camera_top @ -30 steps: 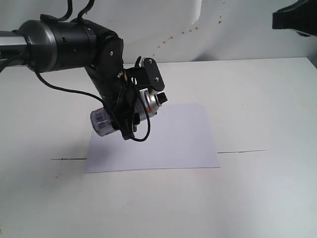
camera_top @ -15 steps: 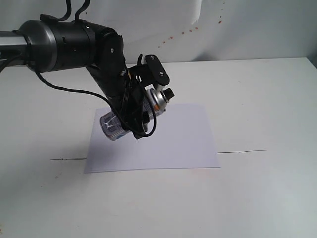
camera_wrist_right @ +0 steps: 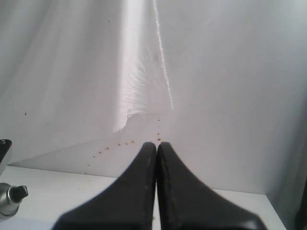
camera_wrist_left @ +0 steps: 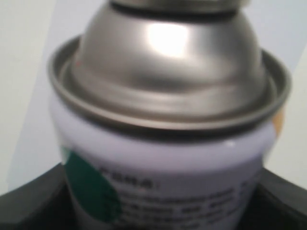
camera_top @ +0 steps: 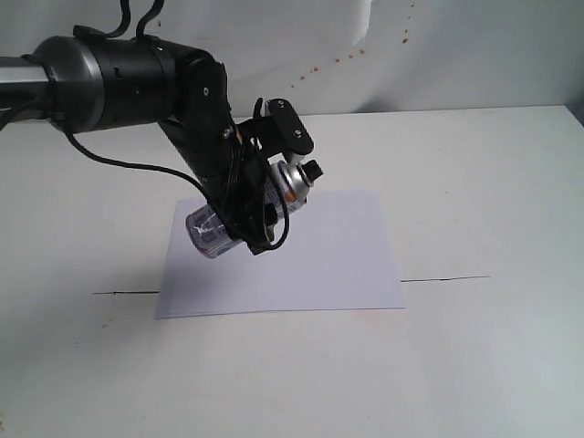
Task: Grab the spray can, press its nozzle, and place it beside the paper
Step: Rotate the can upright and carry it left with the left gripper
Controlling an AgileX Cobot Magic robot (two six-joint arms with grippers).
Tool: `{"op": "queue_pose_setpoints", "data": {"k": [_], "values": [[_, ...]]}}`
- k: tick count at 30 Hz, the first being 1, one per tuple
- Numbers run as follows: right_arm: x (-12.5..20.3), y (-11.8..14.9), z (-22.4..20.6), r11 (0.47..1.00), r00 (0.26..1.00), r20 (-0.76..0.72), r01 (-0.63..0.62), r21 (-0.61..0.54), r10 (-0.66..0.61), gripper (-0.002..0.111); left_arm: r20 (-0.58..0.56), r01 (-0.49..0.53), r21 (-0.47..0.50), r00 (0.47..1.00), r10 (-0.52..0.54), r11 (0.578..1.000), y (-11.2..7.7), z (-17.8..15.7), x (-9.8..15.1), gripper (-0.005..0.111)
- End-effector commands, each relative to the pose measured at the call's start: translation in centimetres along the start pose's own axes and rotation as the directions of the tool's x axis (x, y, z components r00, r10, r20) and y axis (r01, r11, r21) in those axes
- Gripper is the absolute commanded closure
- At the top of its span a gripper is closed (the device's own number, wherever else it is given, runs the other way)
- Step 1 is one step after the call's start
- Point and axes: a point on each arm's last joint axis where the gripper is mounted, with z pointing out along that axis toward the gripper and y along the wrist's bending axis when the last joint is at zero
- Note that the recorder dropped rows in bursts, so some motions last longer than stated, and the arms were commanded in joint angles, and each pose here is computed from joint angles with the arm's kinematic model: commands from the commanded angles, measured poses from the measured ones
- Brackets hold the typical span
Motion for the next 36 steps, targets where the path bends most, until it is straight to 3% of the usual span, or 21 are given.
{"op": "queue_pose_setpoints", "data": {"k": [1,6,11,14,26,31,36], "values": [[1.4,0.2,-0.8,1.0,1.0,-0.003,0.003,-0.015,-0.003,0.108,0.099,0.023,-0.058,0.995,-0.017,0.998,0.3,-2.9,-1.0,0.107],[1.7,0.2,-1.1,1.0,1.0,0.012,0.003,-0.013,-0.003,0.108,0.23,0.134,-0.095,0.967,-0.109,0.986,1.2,-5.4,-1.4,0.107],[1.7,0.2,-1.1,1.0,1.0,0.012,0.003,-0.013,-0.003,0.108,0.362,0.291,-0.039,0.896,-0.258,0.956,2.9,-7.7,-0.8,0.107],[1.7,0.2,-1.1,1.0,1.0,0.012,0.003,-0.013,-0.003,0.108,0.401,0.333,-0.024,0.867,-0.296,0.942,3.7,-8.8,-0.3,0.107],[1.7,0.2,-1.1,1.0,1.0,0.012,0.001,-0.013,-0.001,0.108,0.564,0.396,-0.103,0.779,-0.274,0.913,4.6,-13.6,-0.1,0.107],[1.7,0.2,-1.1,1.0,1.0,0.012,0.001,-0.013,-0.001,0.108,0.626,0.448,-0.09,0.721,-0.299,0.89,4.9,-14.4,-0.4,0.107],[1.7,0.2,-1.1,1.0,1.0,0.012,0.001,-0.013,-0.001,0.108,0.641,0.45,-0.114,0.715,-0.281,0.886,5.1,-14.6,-0.5,0.107]]}}
